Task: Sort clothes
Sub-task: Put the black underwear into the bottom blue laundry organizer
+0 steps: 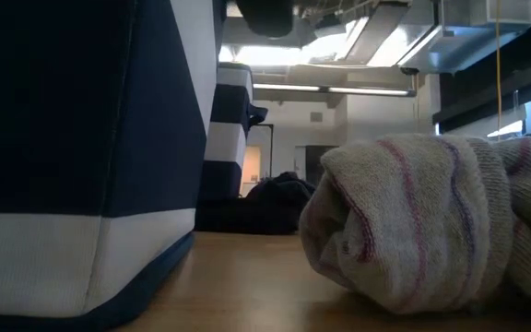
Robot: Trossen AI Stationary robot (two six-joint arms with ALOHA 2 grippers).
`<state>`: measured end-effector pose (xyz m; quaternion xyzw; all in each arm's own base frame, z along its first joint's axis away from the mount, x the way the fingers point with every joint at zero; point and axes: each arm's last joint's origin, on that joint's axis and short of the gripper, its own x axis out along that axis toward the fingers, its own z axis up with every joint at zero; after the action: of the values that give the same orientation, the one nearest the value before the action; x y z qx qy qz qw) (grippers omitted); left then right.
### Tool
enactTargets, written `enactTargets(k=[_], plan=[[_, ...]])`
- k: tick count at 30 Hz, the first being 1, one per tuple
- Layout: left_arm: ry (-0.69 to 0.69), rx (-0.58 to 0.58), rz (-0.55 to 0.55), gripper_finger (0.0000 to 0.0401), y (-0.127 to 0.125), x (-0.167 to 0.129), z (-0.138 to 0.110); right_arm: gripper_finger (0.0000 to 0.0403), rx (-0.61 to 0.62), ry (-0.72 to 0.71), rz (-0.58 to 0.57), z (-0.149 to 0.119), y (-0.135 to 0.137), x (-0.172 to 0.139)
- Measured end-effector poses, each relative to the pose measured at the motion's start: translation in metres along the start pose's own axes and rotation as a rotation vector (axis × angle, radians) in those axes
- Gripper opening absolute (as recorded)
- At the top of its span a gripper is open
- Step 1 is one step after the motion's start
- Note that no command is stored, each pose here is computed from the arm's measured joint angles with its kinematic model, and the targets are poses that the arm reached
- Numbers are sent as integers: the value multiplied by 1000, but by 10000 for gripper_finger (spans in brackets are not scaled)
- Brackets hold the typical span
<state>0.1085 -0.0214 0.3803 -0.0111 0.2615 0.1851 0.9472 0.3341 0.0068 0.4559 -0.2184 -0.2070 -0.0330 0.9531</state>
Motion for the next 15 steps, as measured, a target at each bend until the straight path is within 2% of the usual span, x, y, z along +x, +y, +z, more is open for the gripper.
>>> enactTargets(k=[9,15], plan=[[18,31,6,208,-5,6,1,22,84,-157,167,10,2,41],[-6,21,-2,208,-6,6,4,23,154,-156,244,10,7,54]])
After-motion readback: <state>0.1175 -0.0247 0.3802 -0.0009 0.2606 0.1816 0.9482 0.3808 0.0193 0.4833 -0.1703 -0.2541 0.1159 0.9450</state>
